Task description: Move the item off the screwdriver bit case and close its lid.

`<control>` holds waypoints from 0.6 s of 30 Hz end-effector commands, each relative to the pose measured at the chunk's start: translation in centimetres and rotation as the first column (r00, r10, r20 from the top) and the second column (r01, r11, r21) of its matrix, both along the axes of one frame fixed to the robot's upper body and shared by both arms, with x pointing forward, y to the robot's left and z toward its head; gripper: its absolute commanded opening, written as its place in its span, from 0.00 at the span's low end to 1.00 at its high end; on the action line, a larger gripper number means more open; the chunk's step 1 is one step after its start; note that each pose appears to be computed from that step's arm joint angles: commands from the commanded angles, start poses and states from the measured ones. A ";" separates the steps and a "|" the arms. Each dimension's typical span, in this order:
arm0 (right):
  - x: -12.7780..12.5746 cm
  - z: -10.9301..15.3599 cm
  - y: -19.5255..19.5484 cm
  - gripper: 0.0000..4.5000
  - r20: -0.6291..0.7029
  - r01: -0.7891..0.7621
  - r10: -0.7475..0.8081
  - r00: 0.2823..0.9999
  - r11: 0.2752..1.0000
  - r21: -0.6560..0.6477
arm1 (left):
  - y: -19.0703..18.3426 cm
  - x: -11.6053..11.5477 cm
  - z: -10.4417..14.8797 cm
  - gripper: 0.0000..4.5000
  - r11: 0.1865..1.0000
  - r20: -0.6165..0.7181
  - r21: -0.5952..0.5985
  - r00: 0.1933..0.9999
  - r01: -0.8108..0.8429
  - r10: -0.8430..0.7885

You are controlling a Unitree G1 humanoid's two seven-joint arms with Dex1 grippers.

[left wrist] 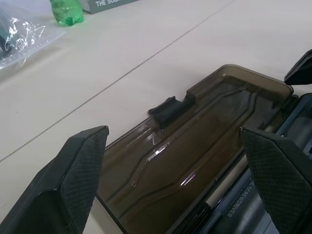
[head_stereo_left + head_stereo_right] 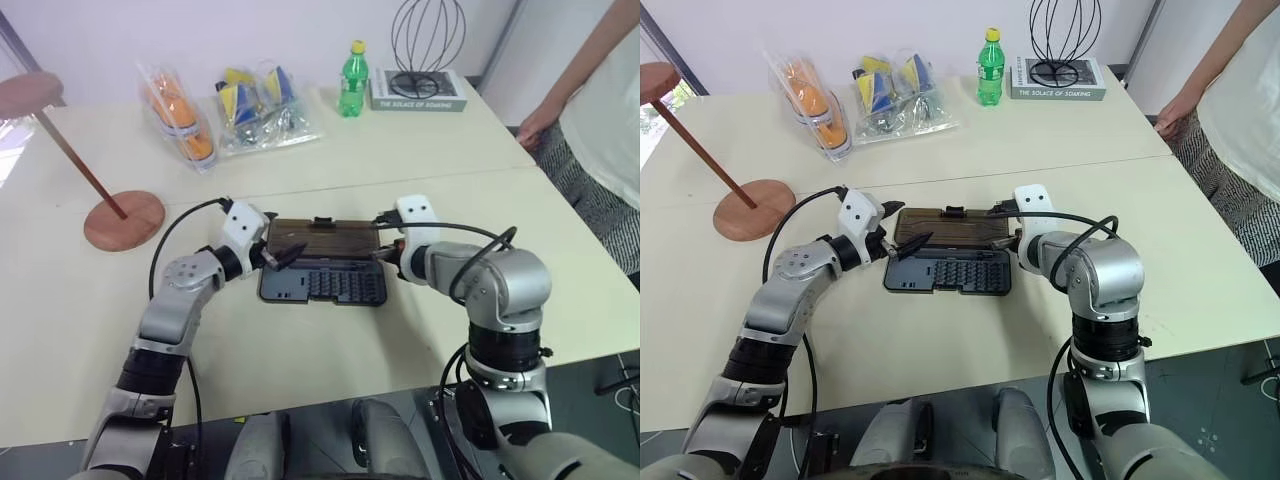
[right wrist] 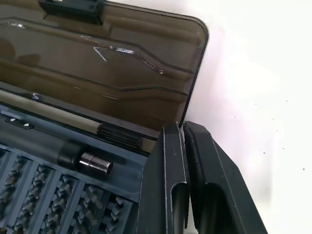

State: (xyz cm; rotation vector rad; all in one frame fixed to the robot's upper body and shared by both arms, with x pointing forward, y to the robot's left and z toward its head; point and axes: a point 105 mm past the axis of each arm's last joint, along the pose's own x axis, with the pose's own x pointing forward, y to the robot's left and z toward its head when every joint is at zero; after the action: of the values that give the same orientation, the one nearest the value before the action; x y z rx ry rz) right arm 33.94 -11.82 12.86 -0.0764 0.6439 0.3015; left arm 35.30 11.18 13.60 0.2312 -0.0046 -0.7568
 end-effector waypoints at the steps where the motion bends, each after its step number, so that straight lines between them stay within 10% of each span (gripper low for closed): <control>1: 0.2 0.9 1.2 0.02 0.018 -0.054 0.054 0.998 0.999 -0.008 | -0.4 -0.1 1.6 1.00 1.000 0.068 -0.004 0.998 0.013 -0.012; 15: 1.4 5.8 1.4 0.02 0.203 -0.214 0.246 0.948 0.962 -0.168 | -0.1 -0.2 1.7 1.00 1.000 0.081 -0.003 0.997 -0.009 0.009; 18: 2.3 6.9 1.4 0.22 0.243 -0.247 0.289 0.926 0.950 -0.191 | -0.2 -0.1 1.7 1.00 1.000 0.083 -0.004 0.997 -0.008 0.009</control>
State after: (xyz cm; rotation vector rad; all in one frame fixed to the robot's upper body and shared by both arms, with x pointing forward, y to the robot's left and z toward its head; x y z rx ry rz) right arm 35.90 -11.19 18.38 -0.3386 0.4489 0.4533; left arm 35.37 11.29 13.89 0.2336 -0.0188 -0.7379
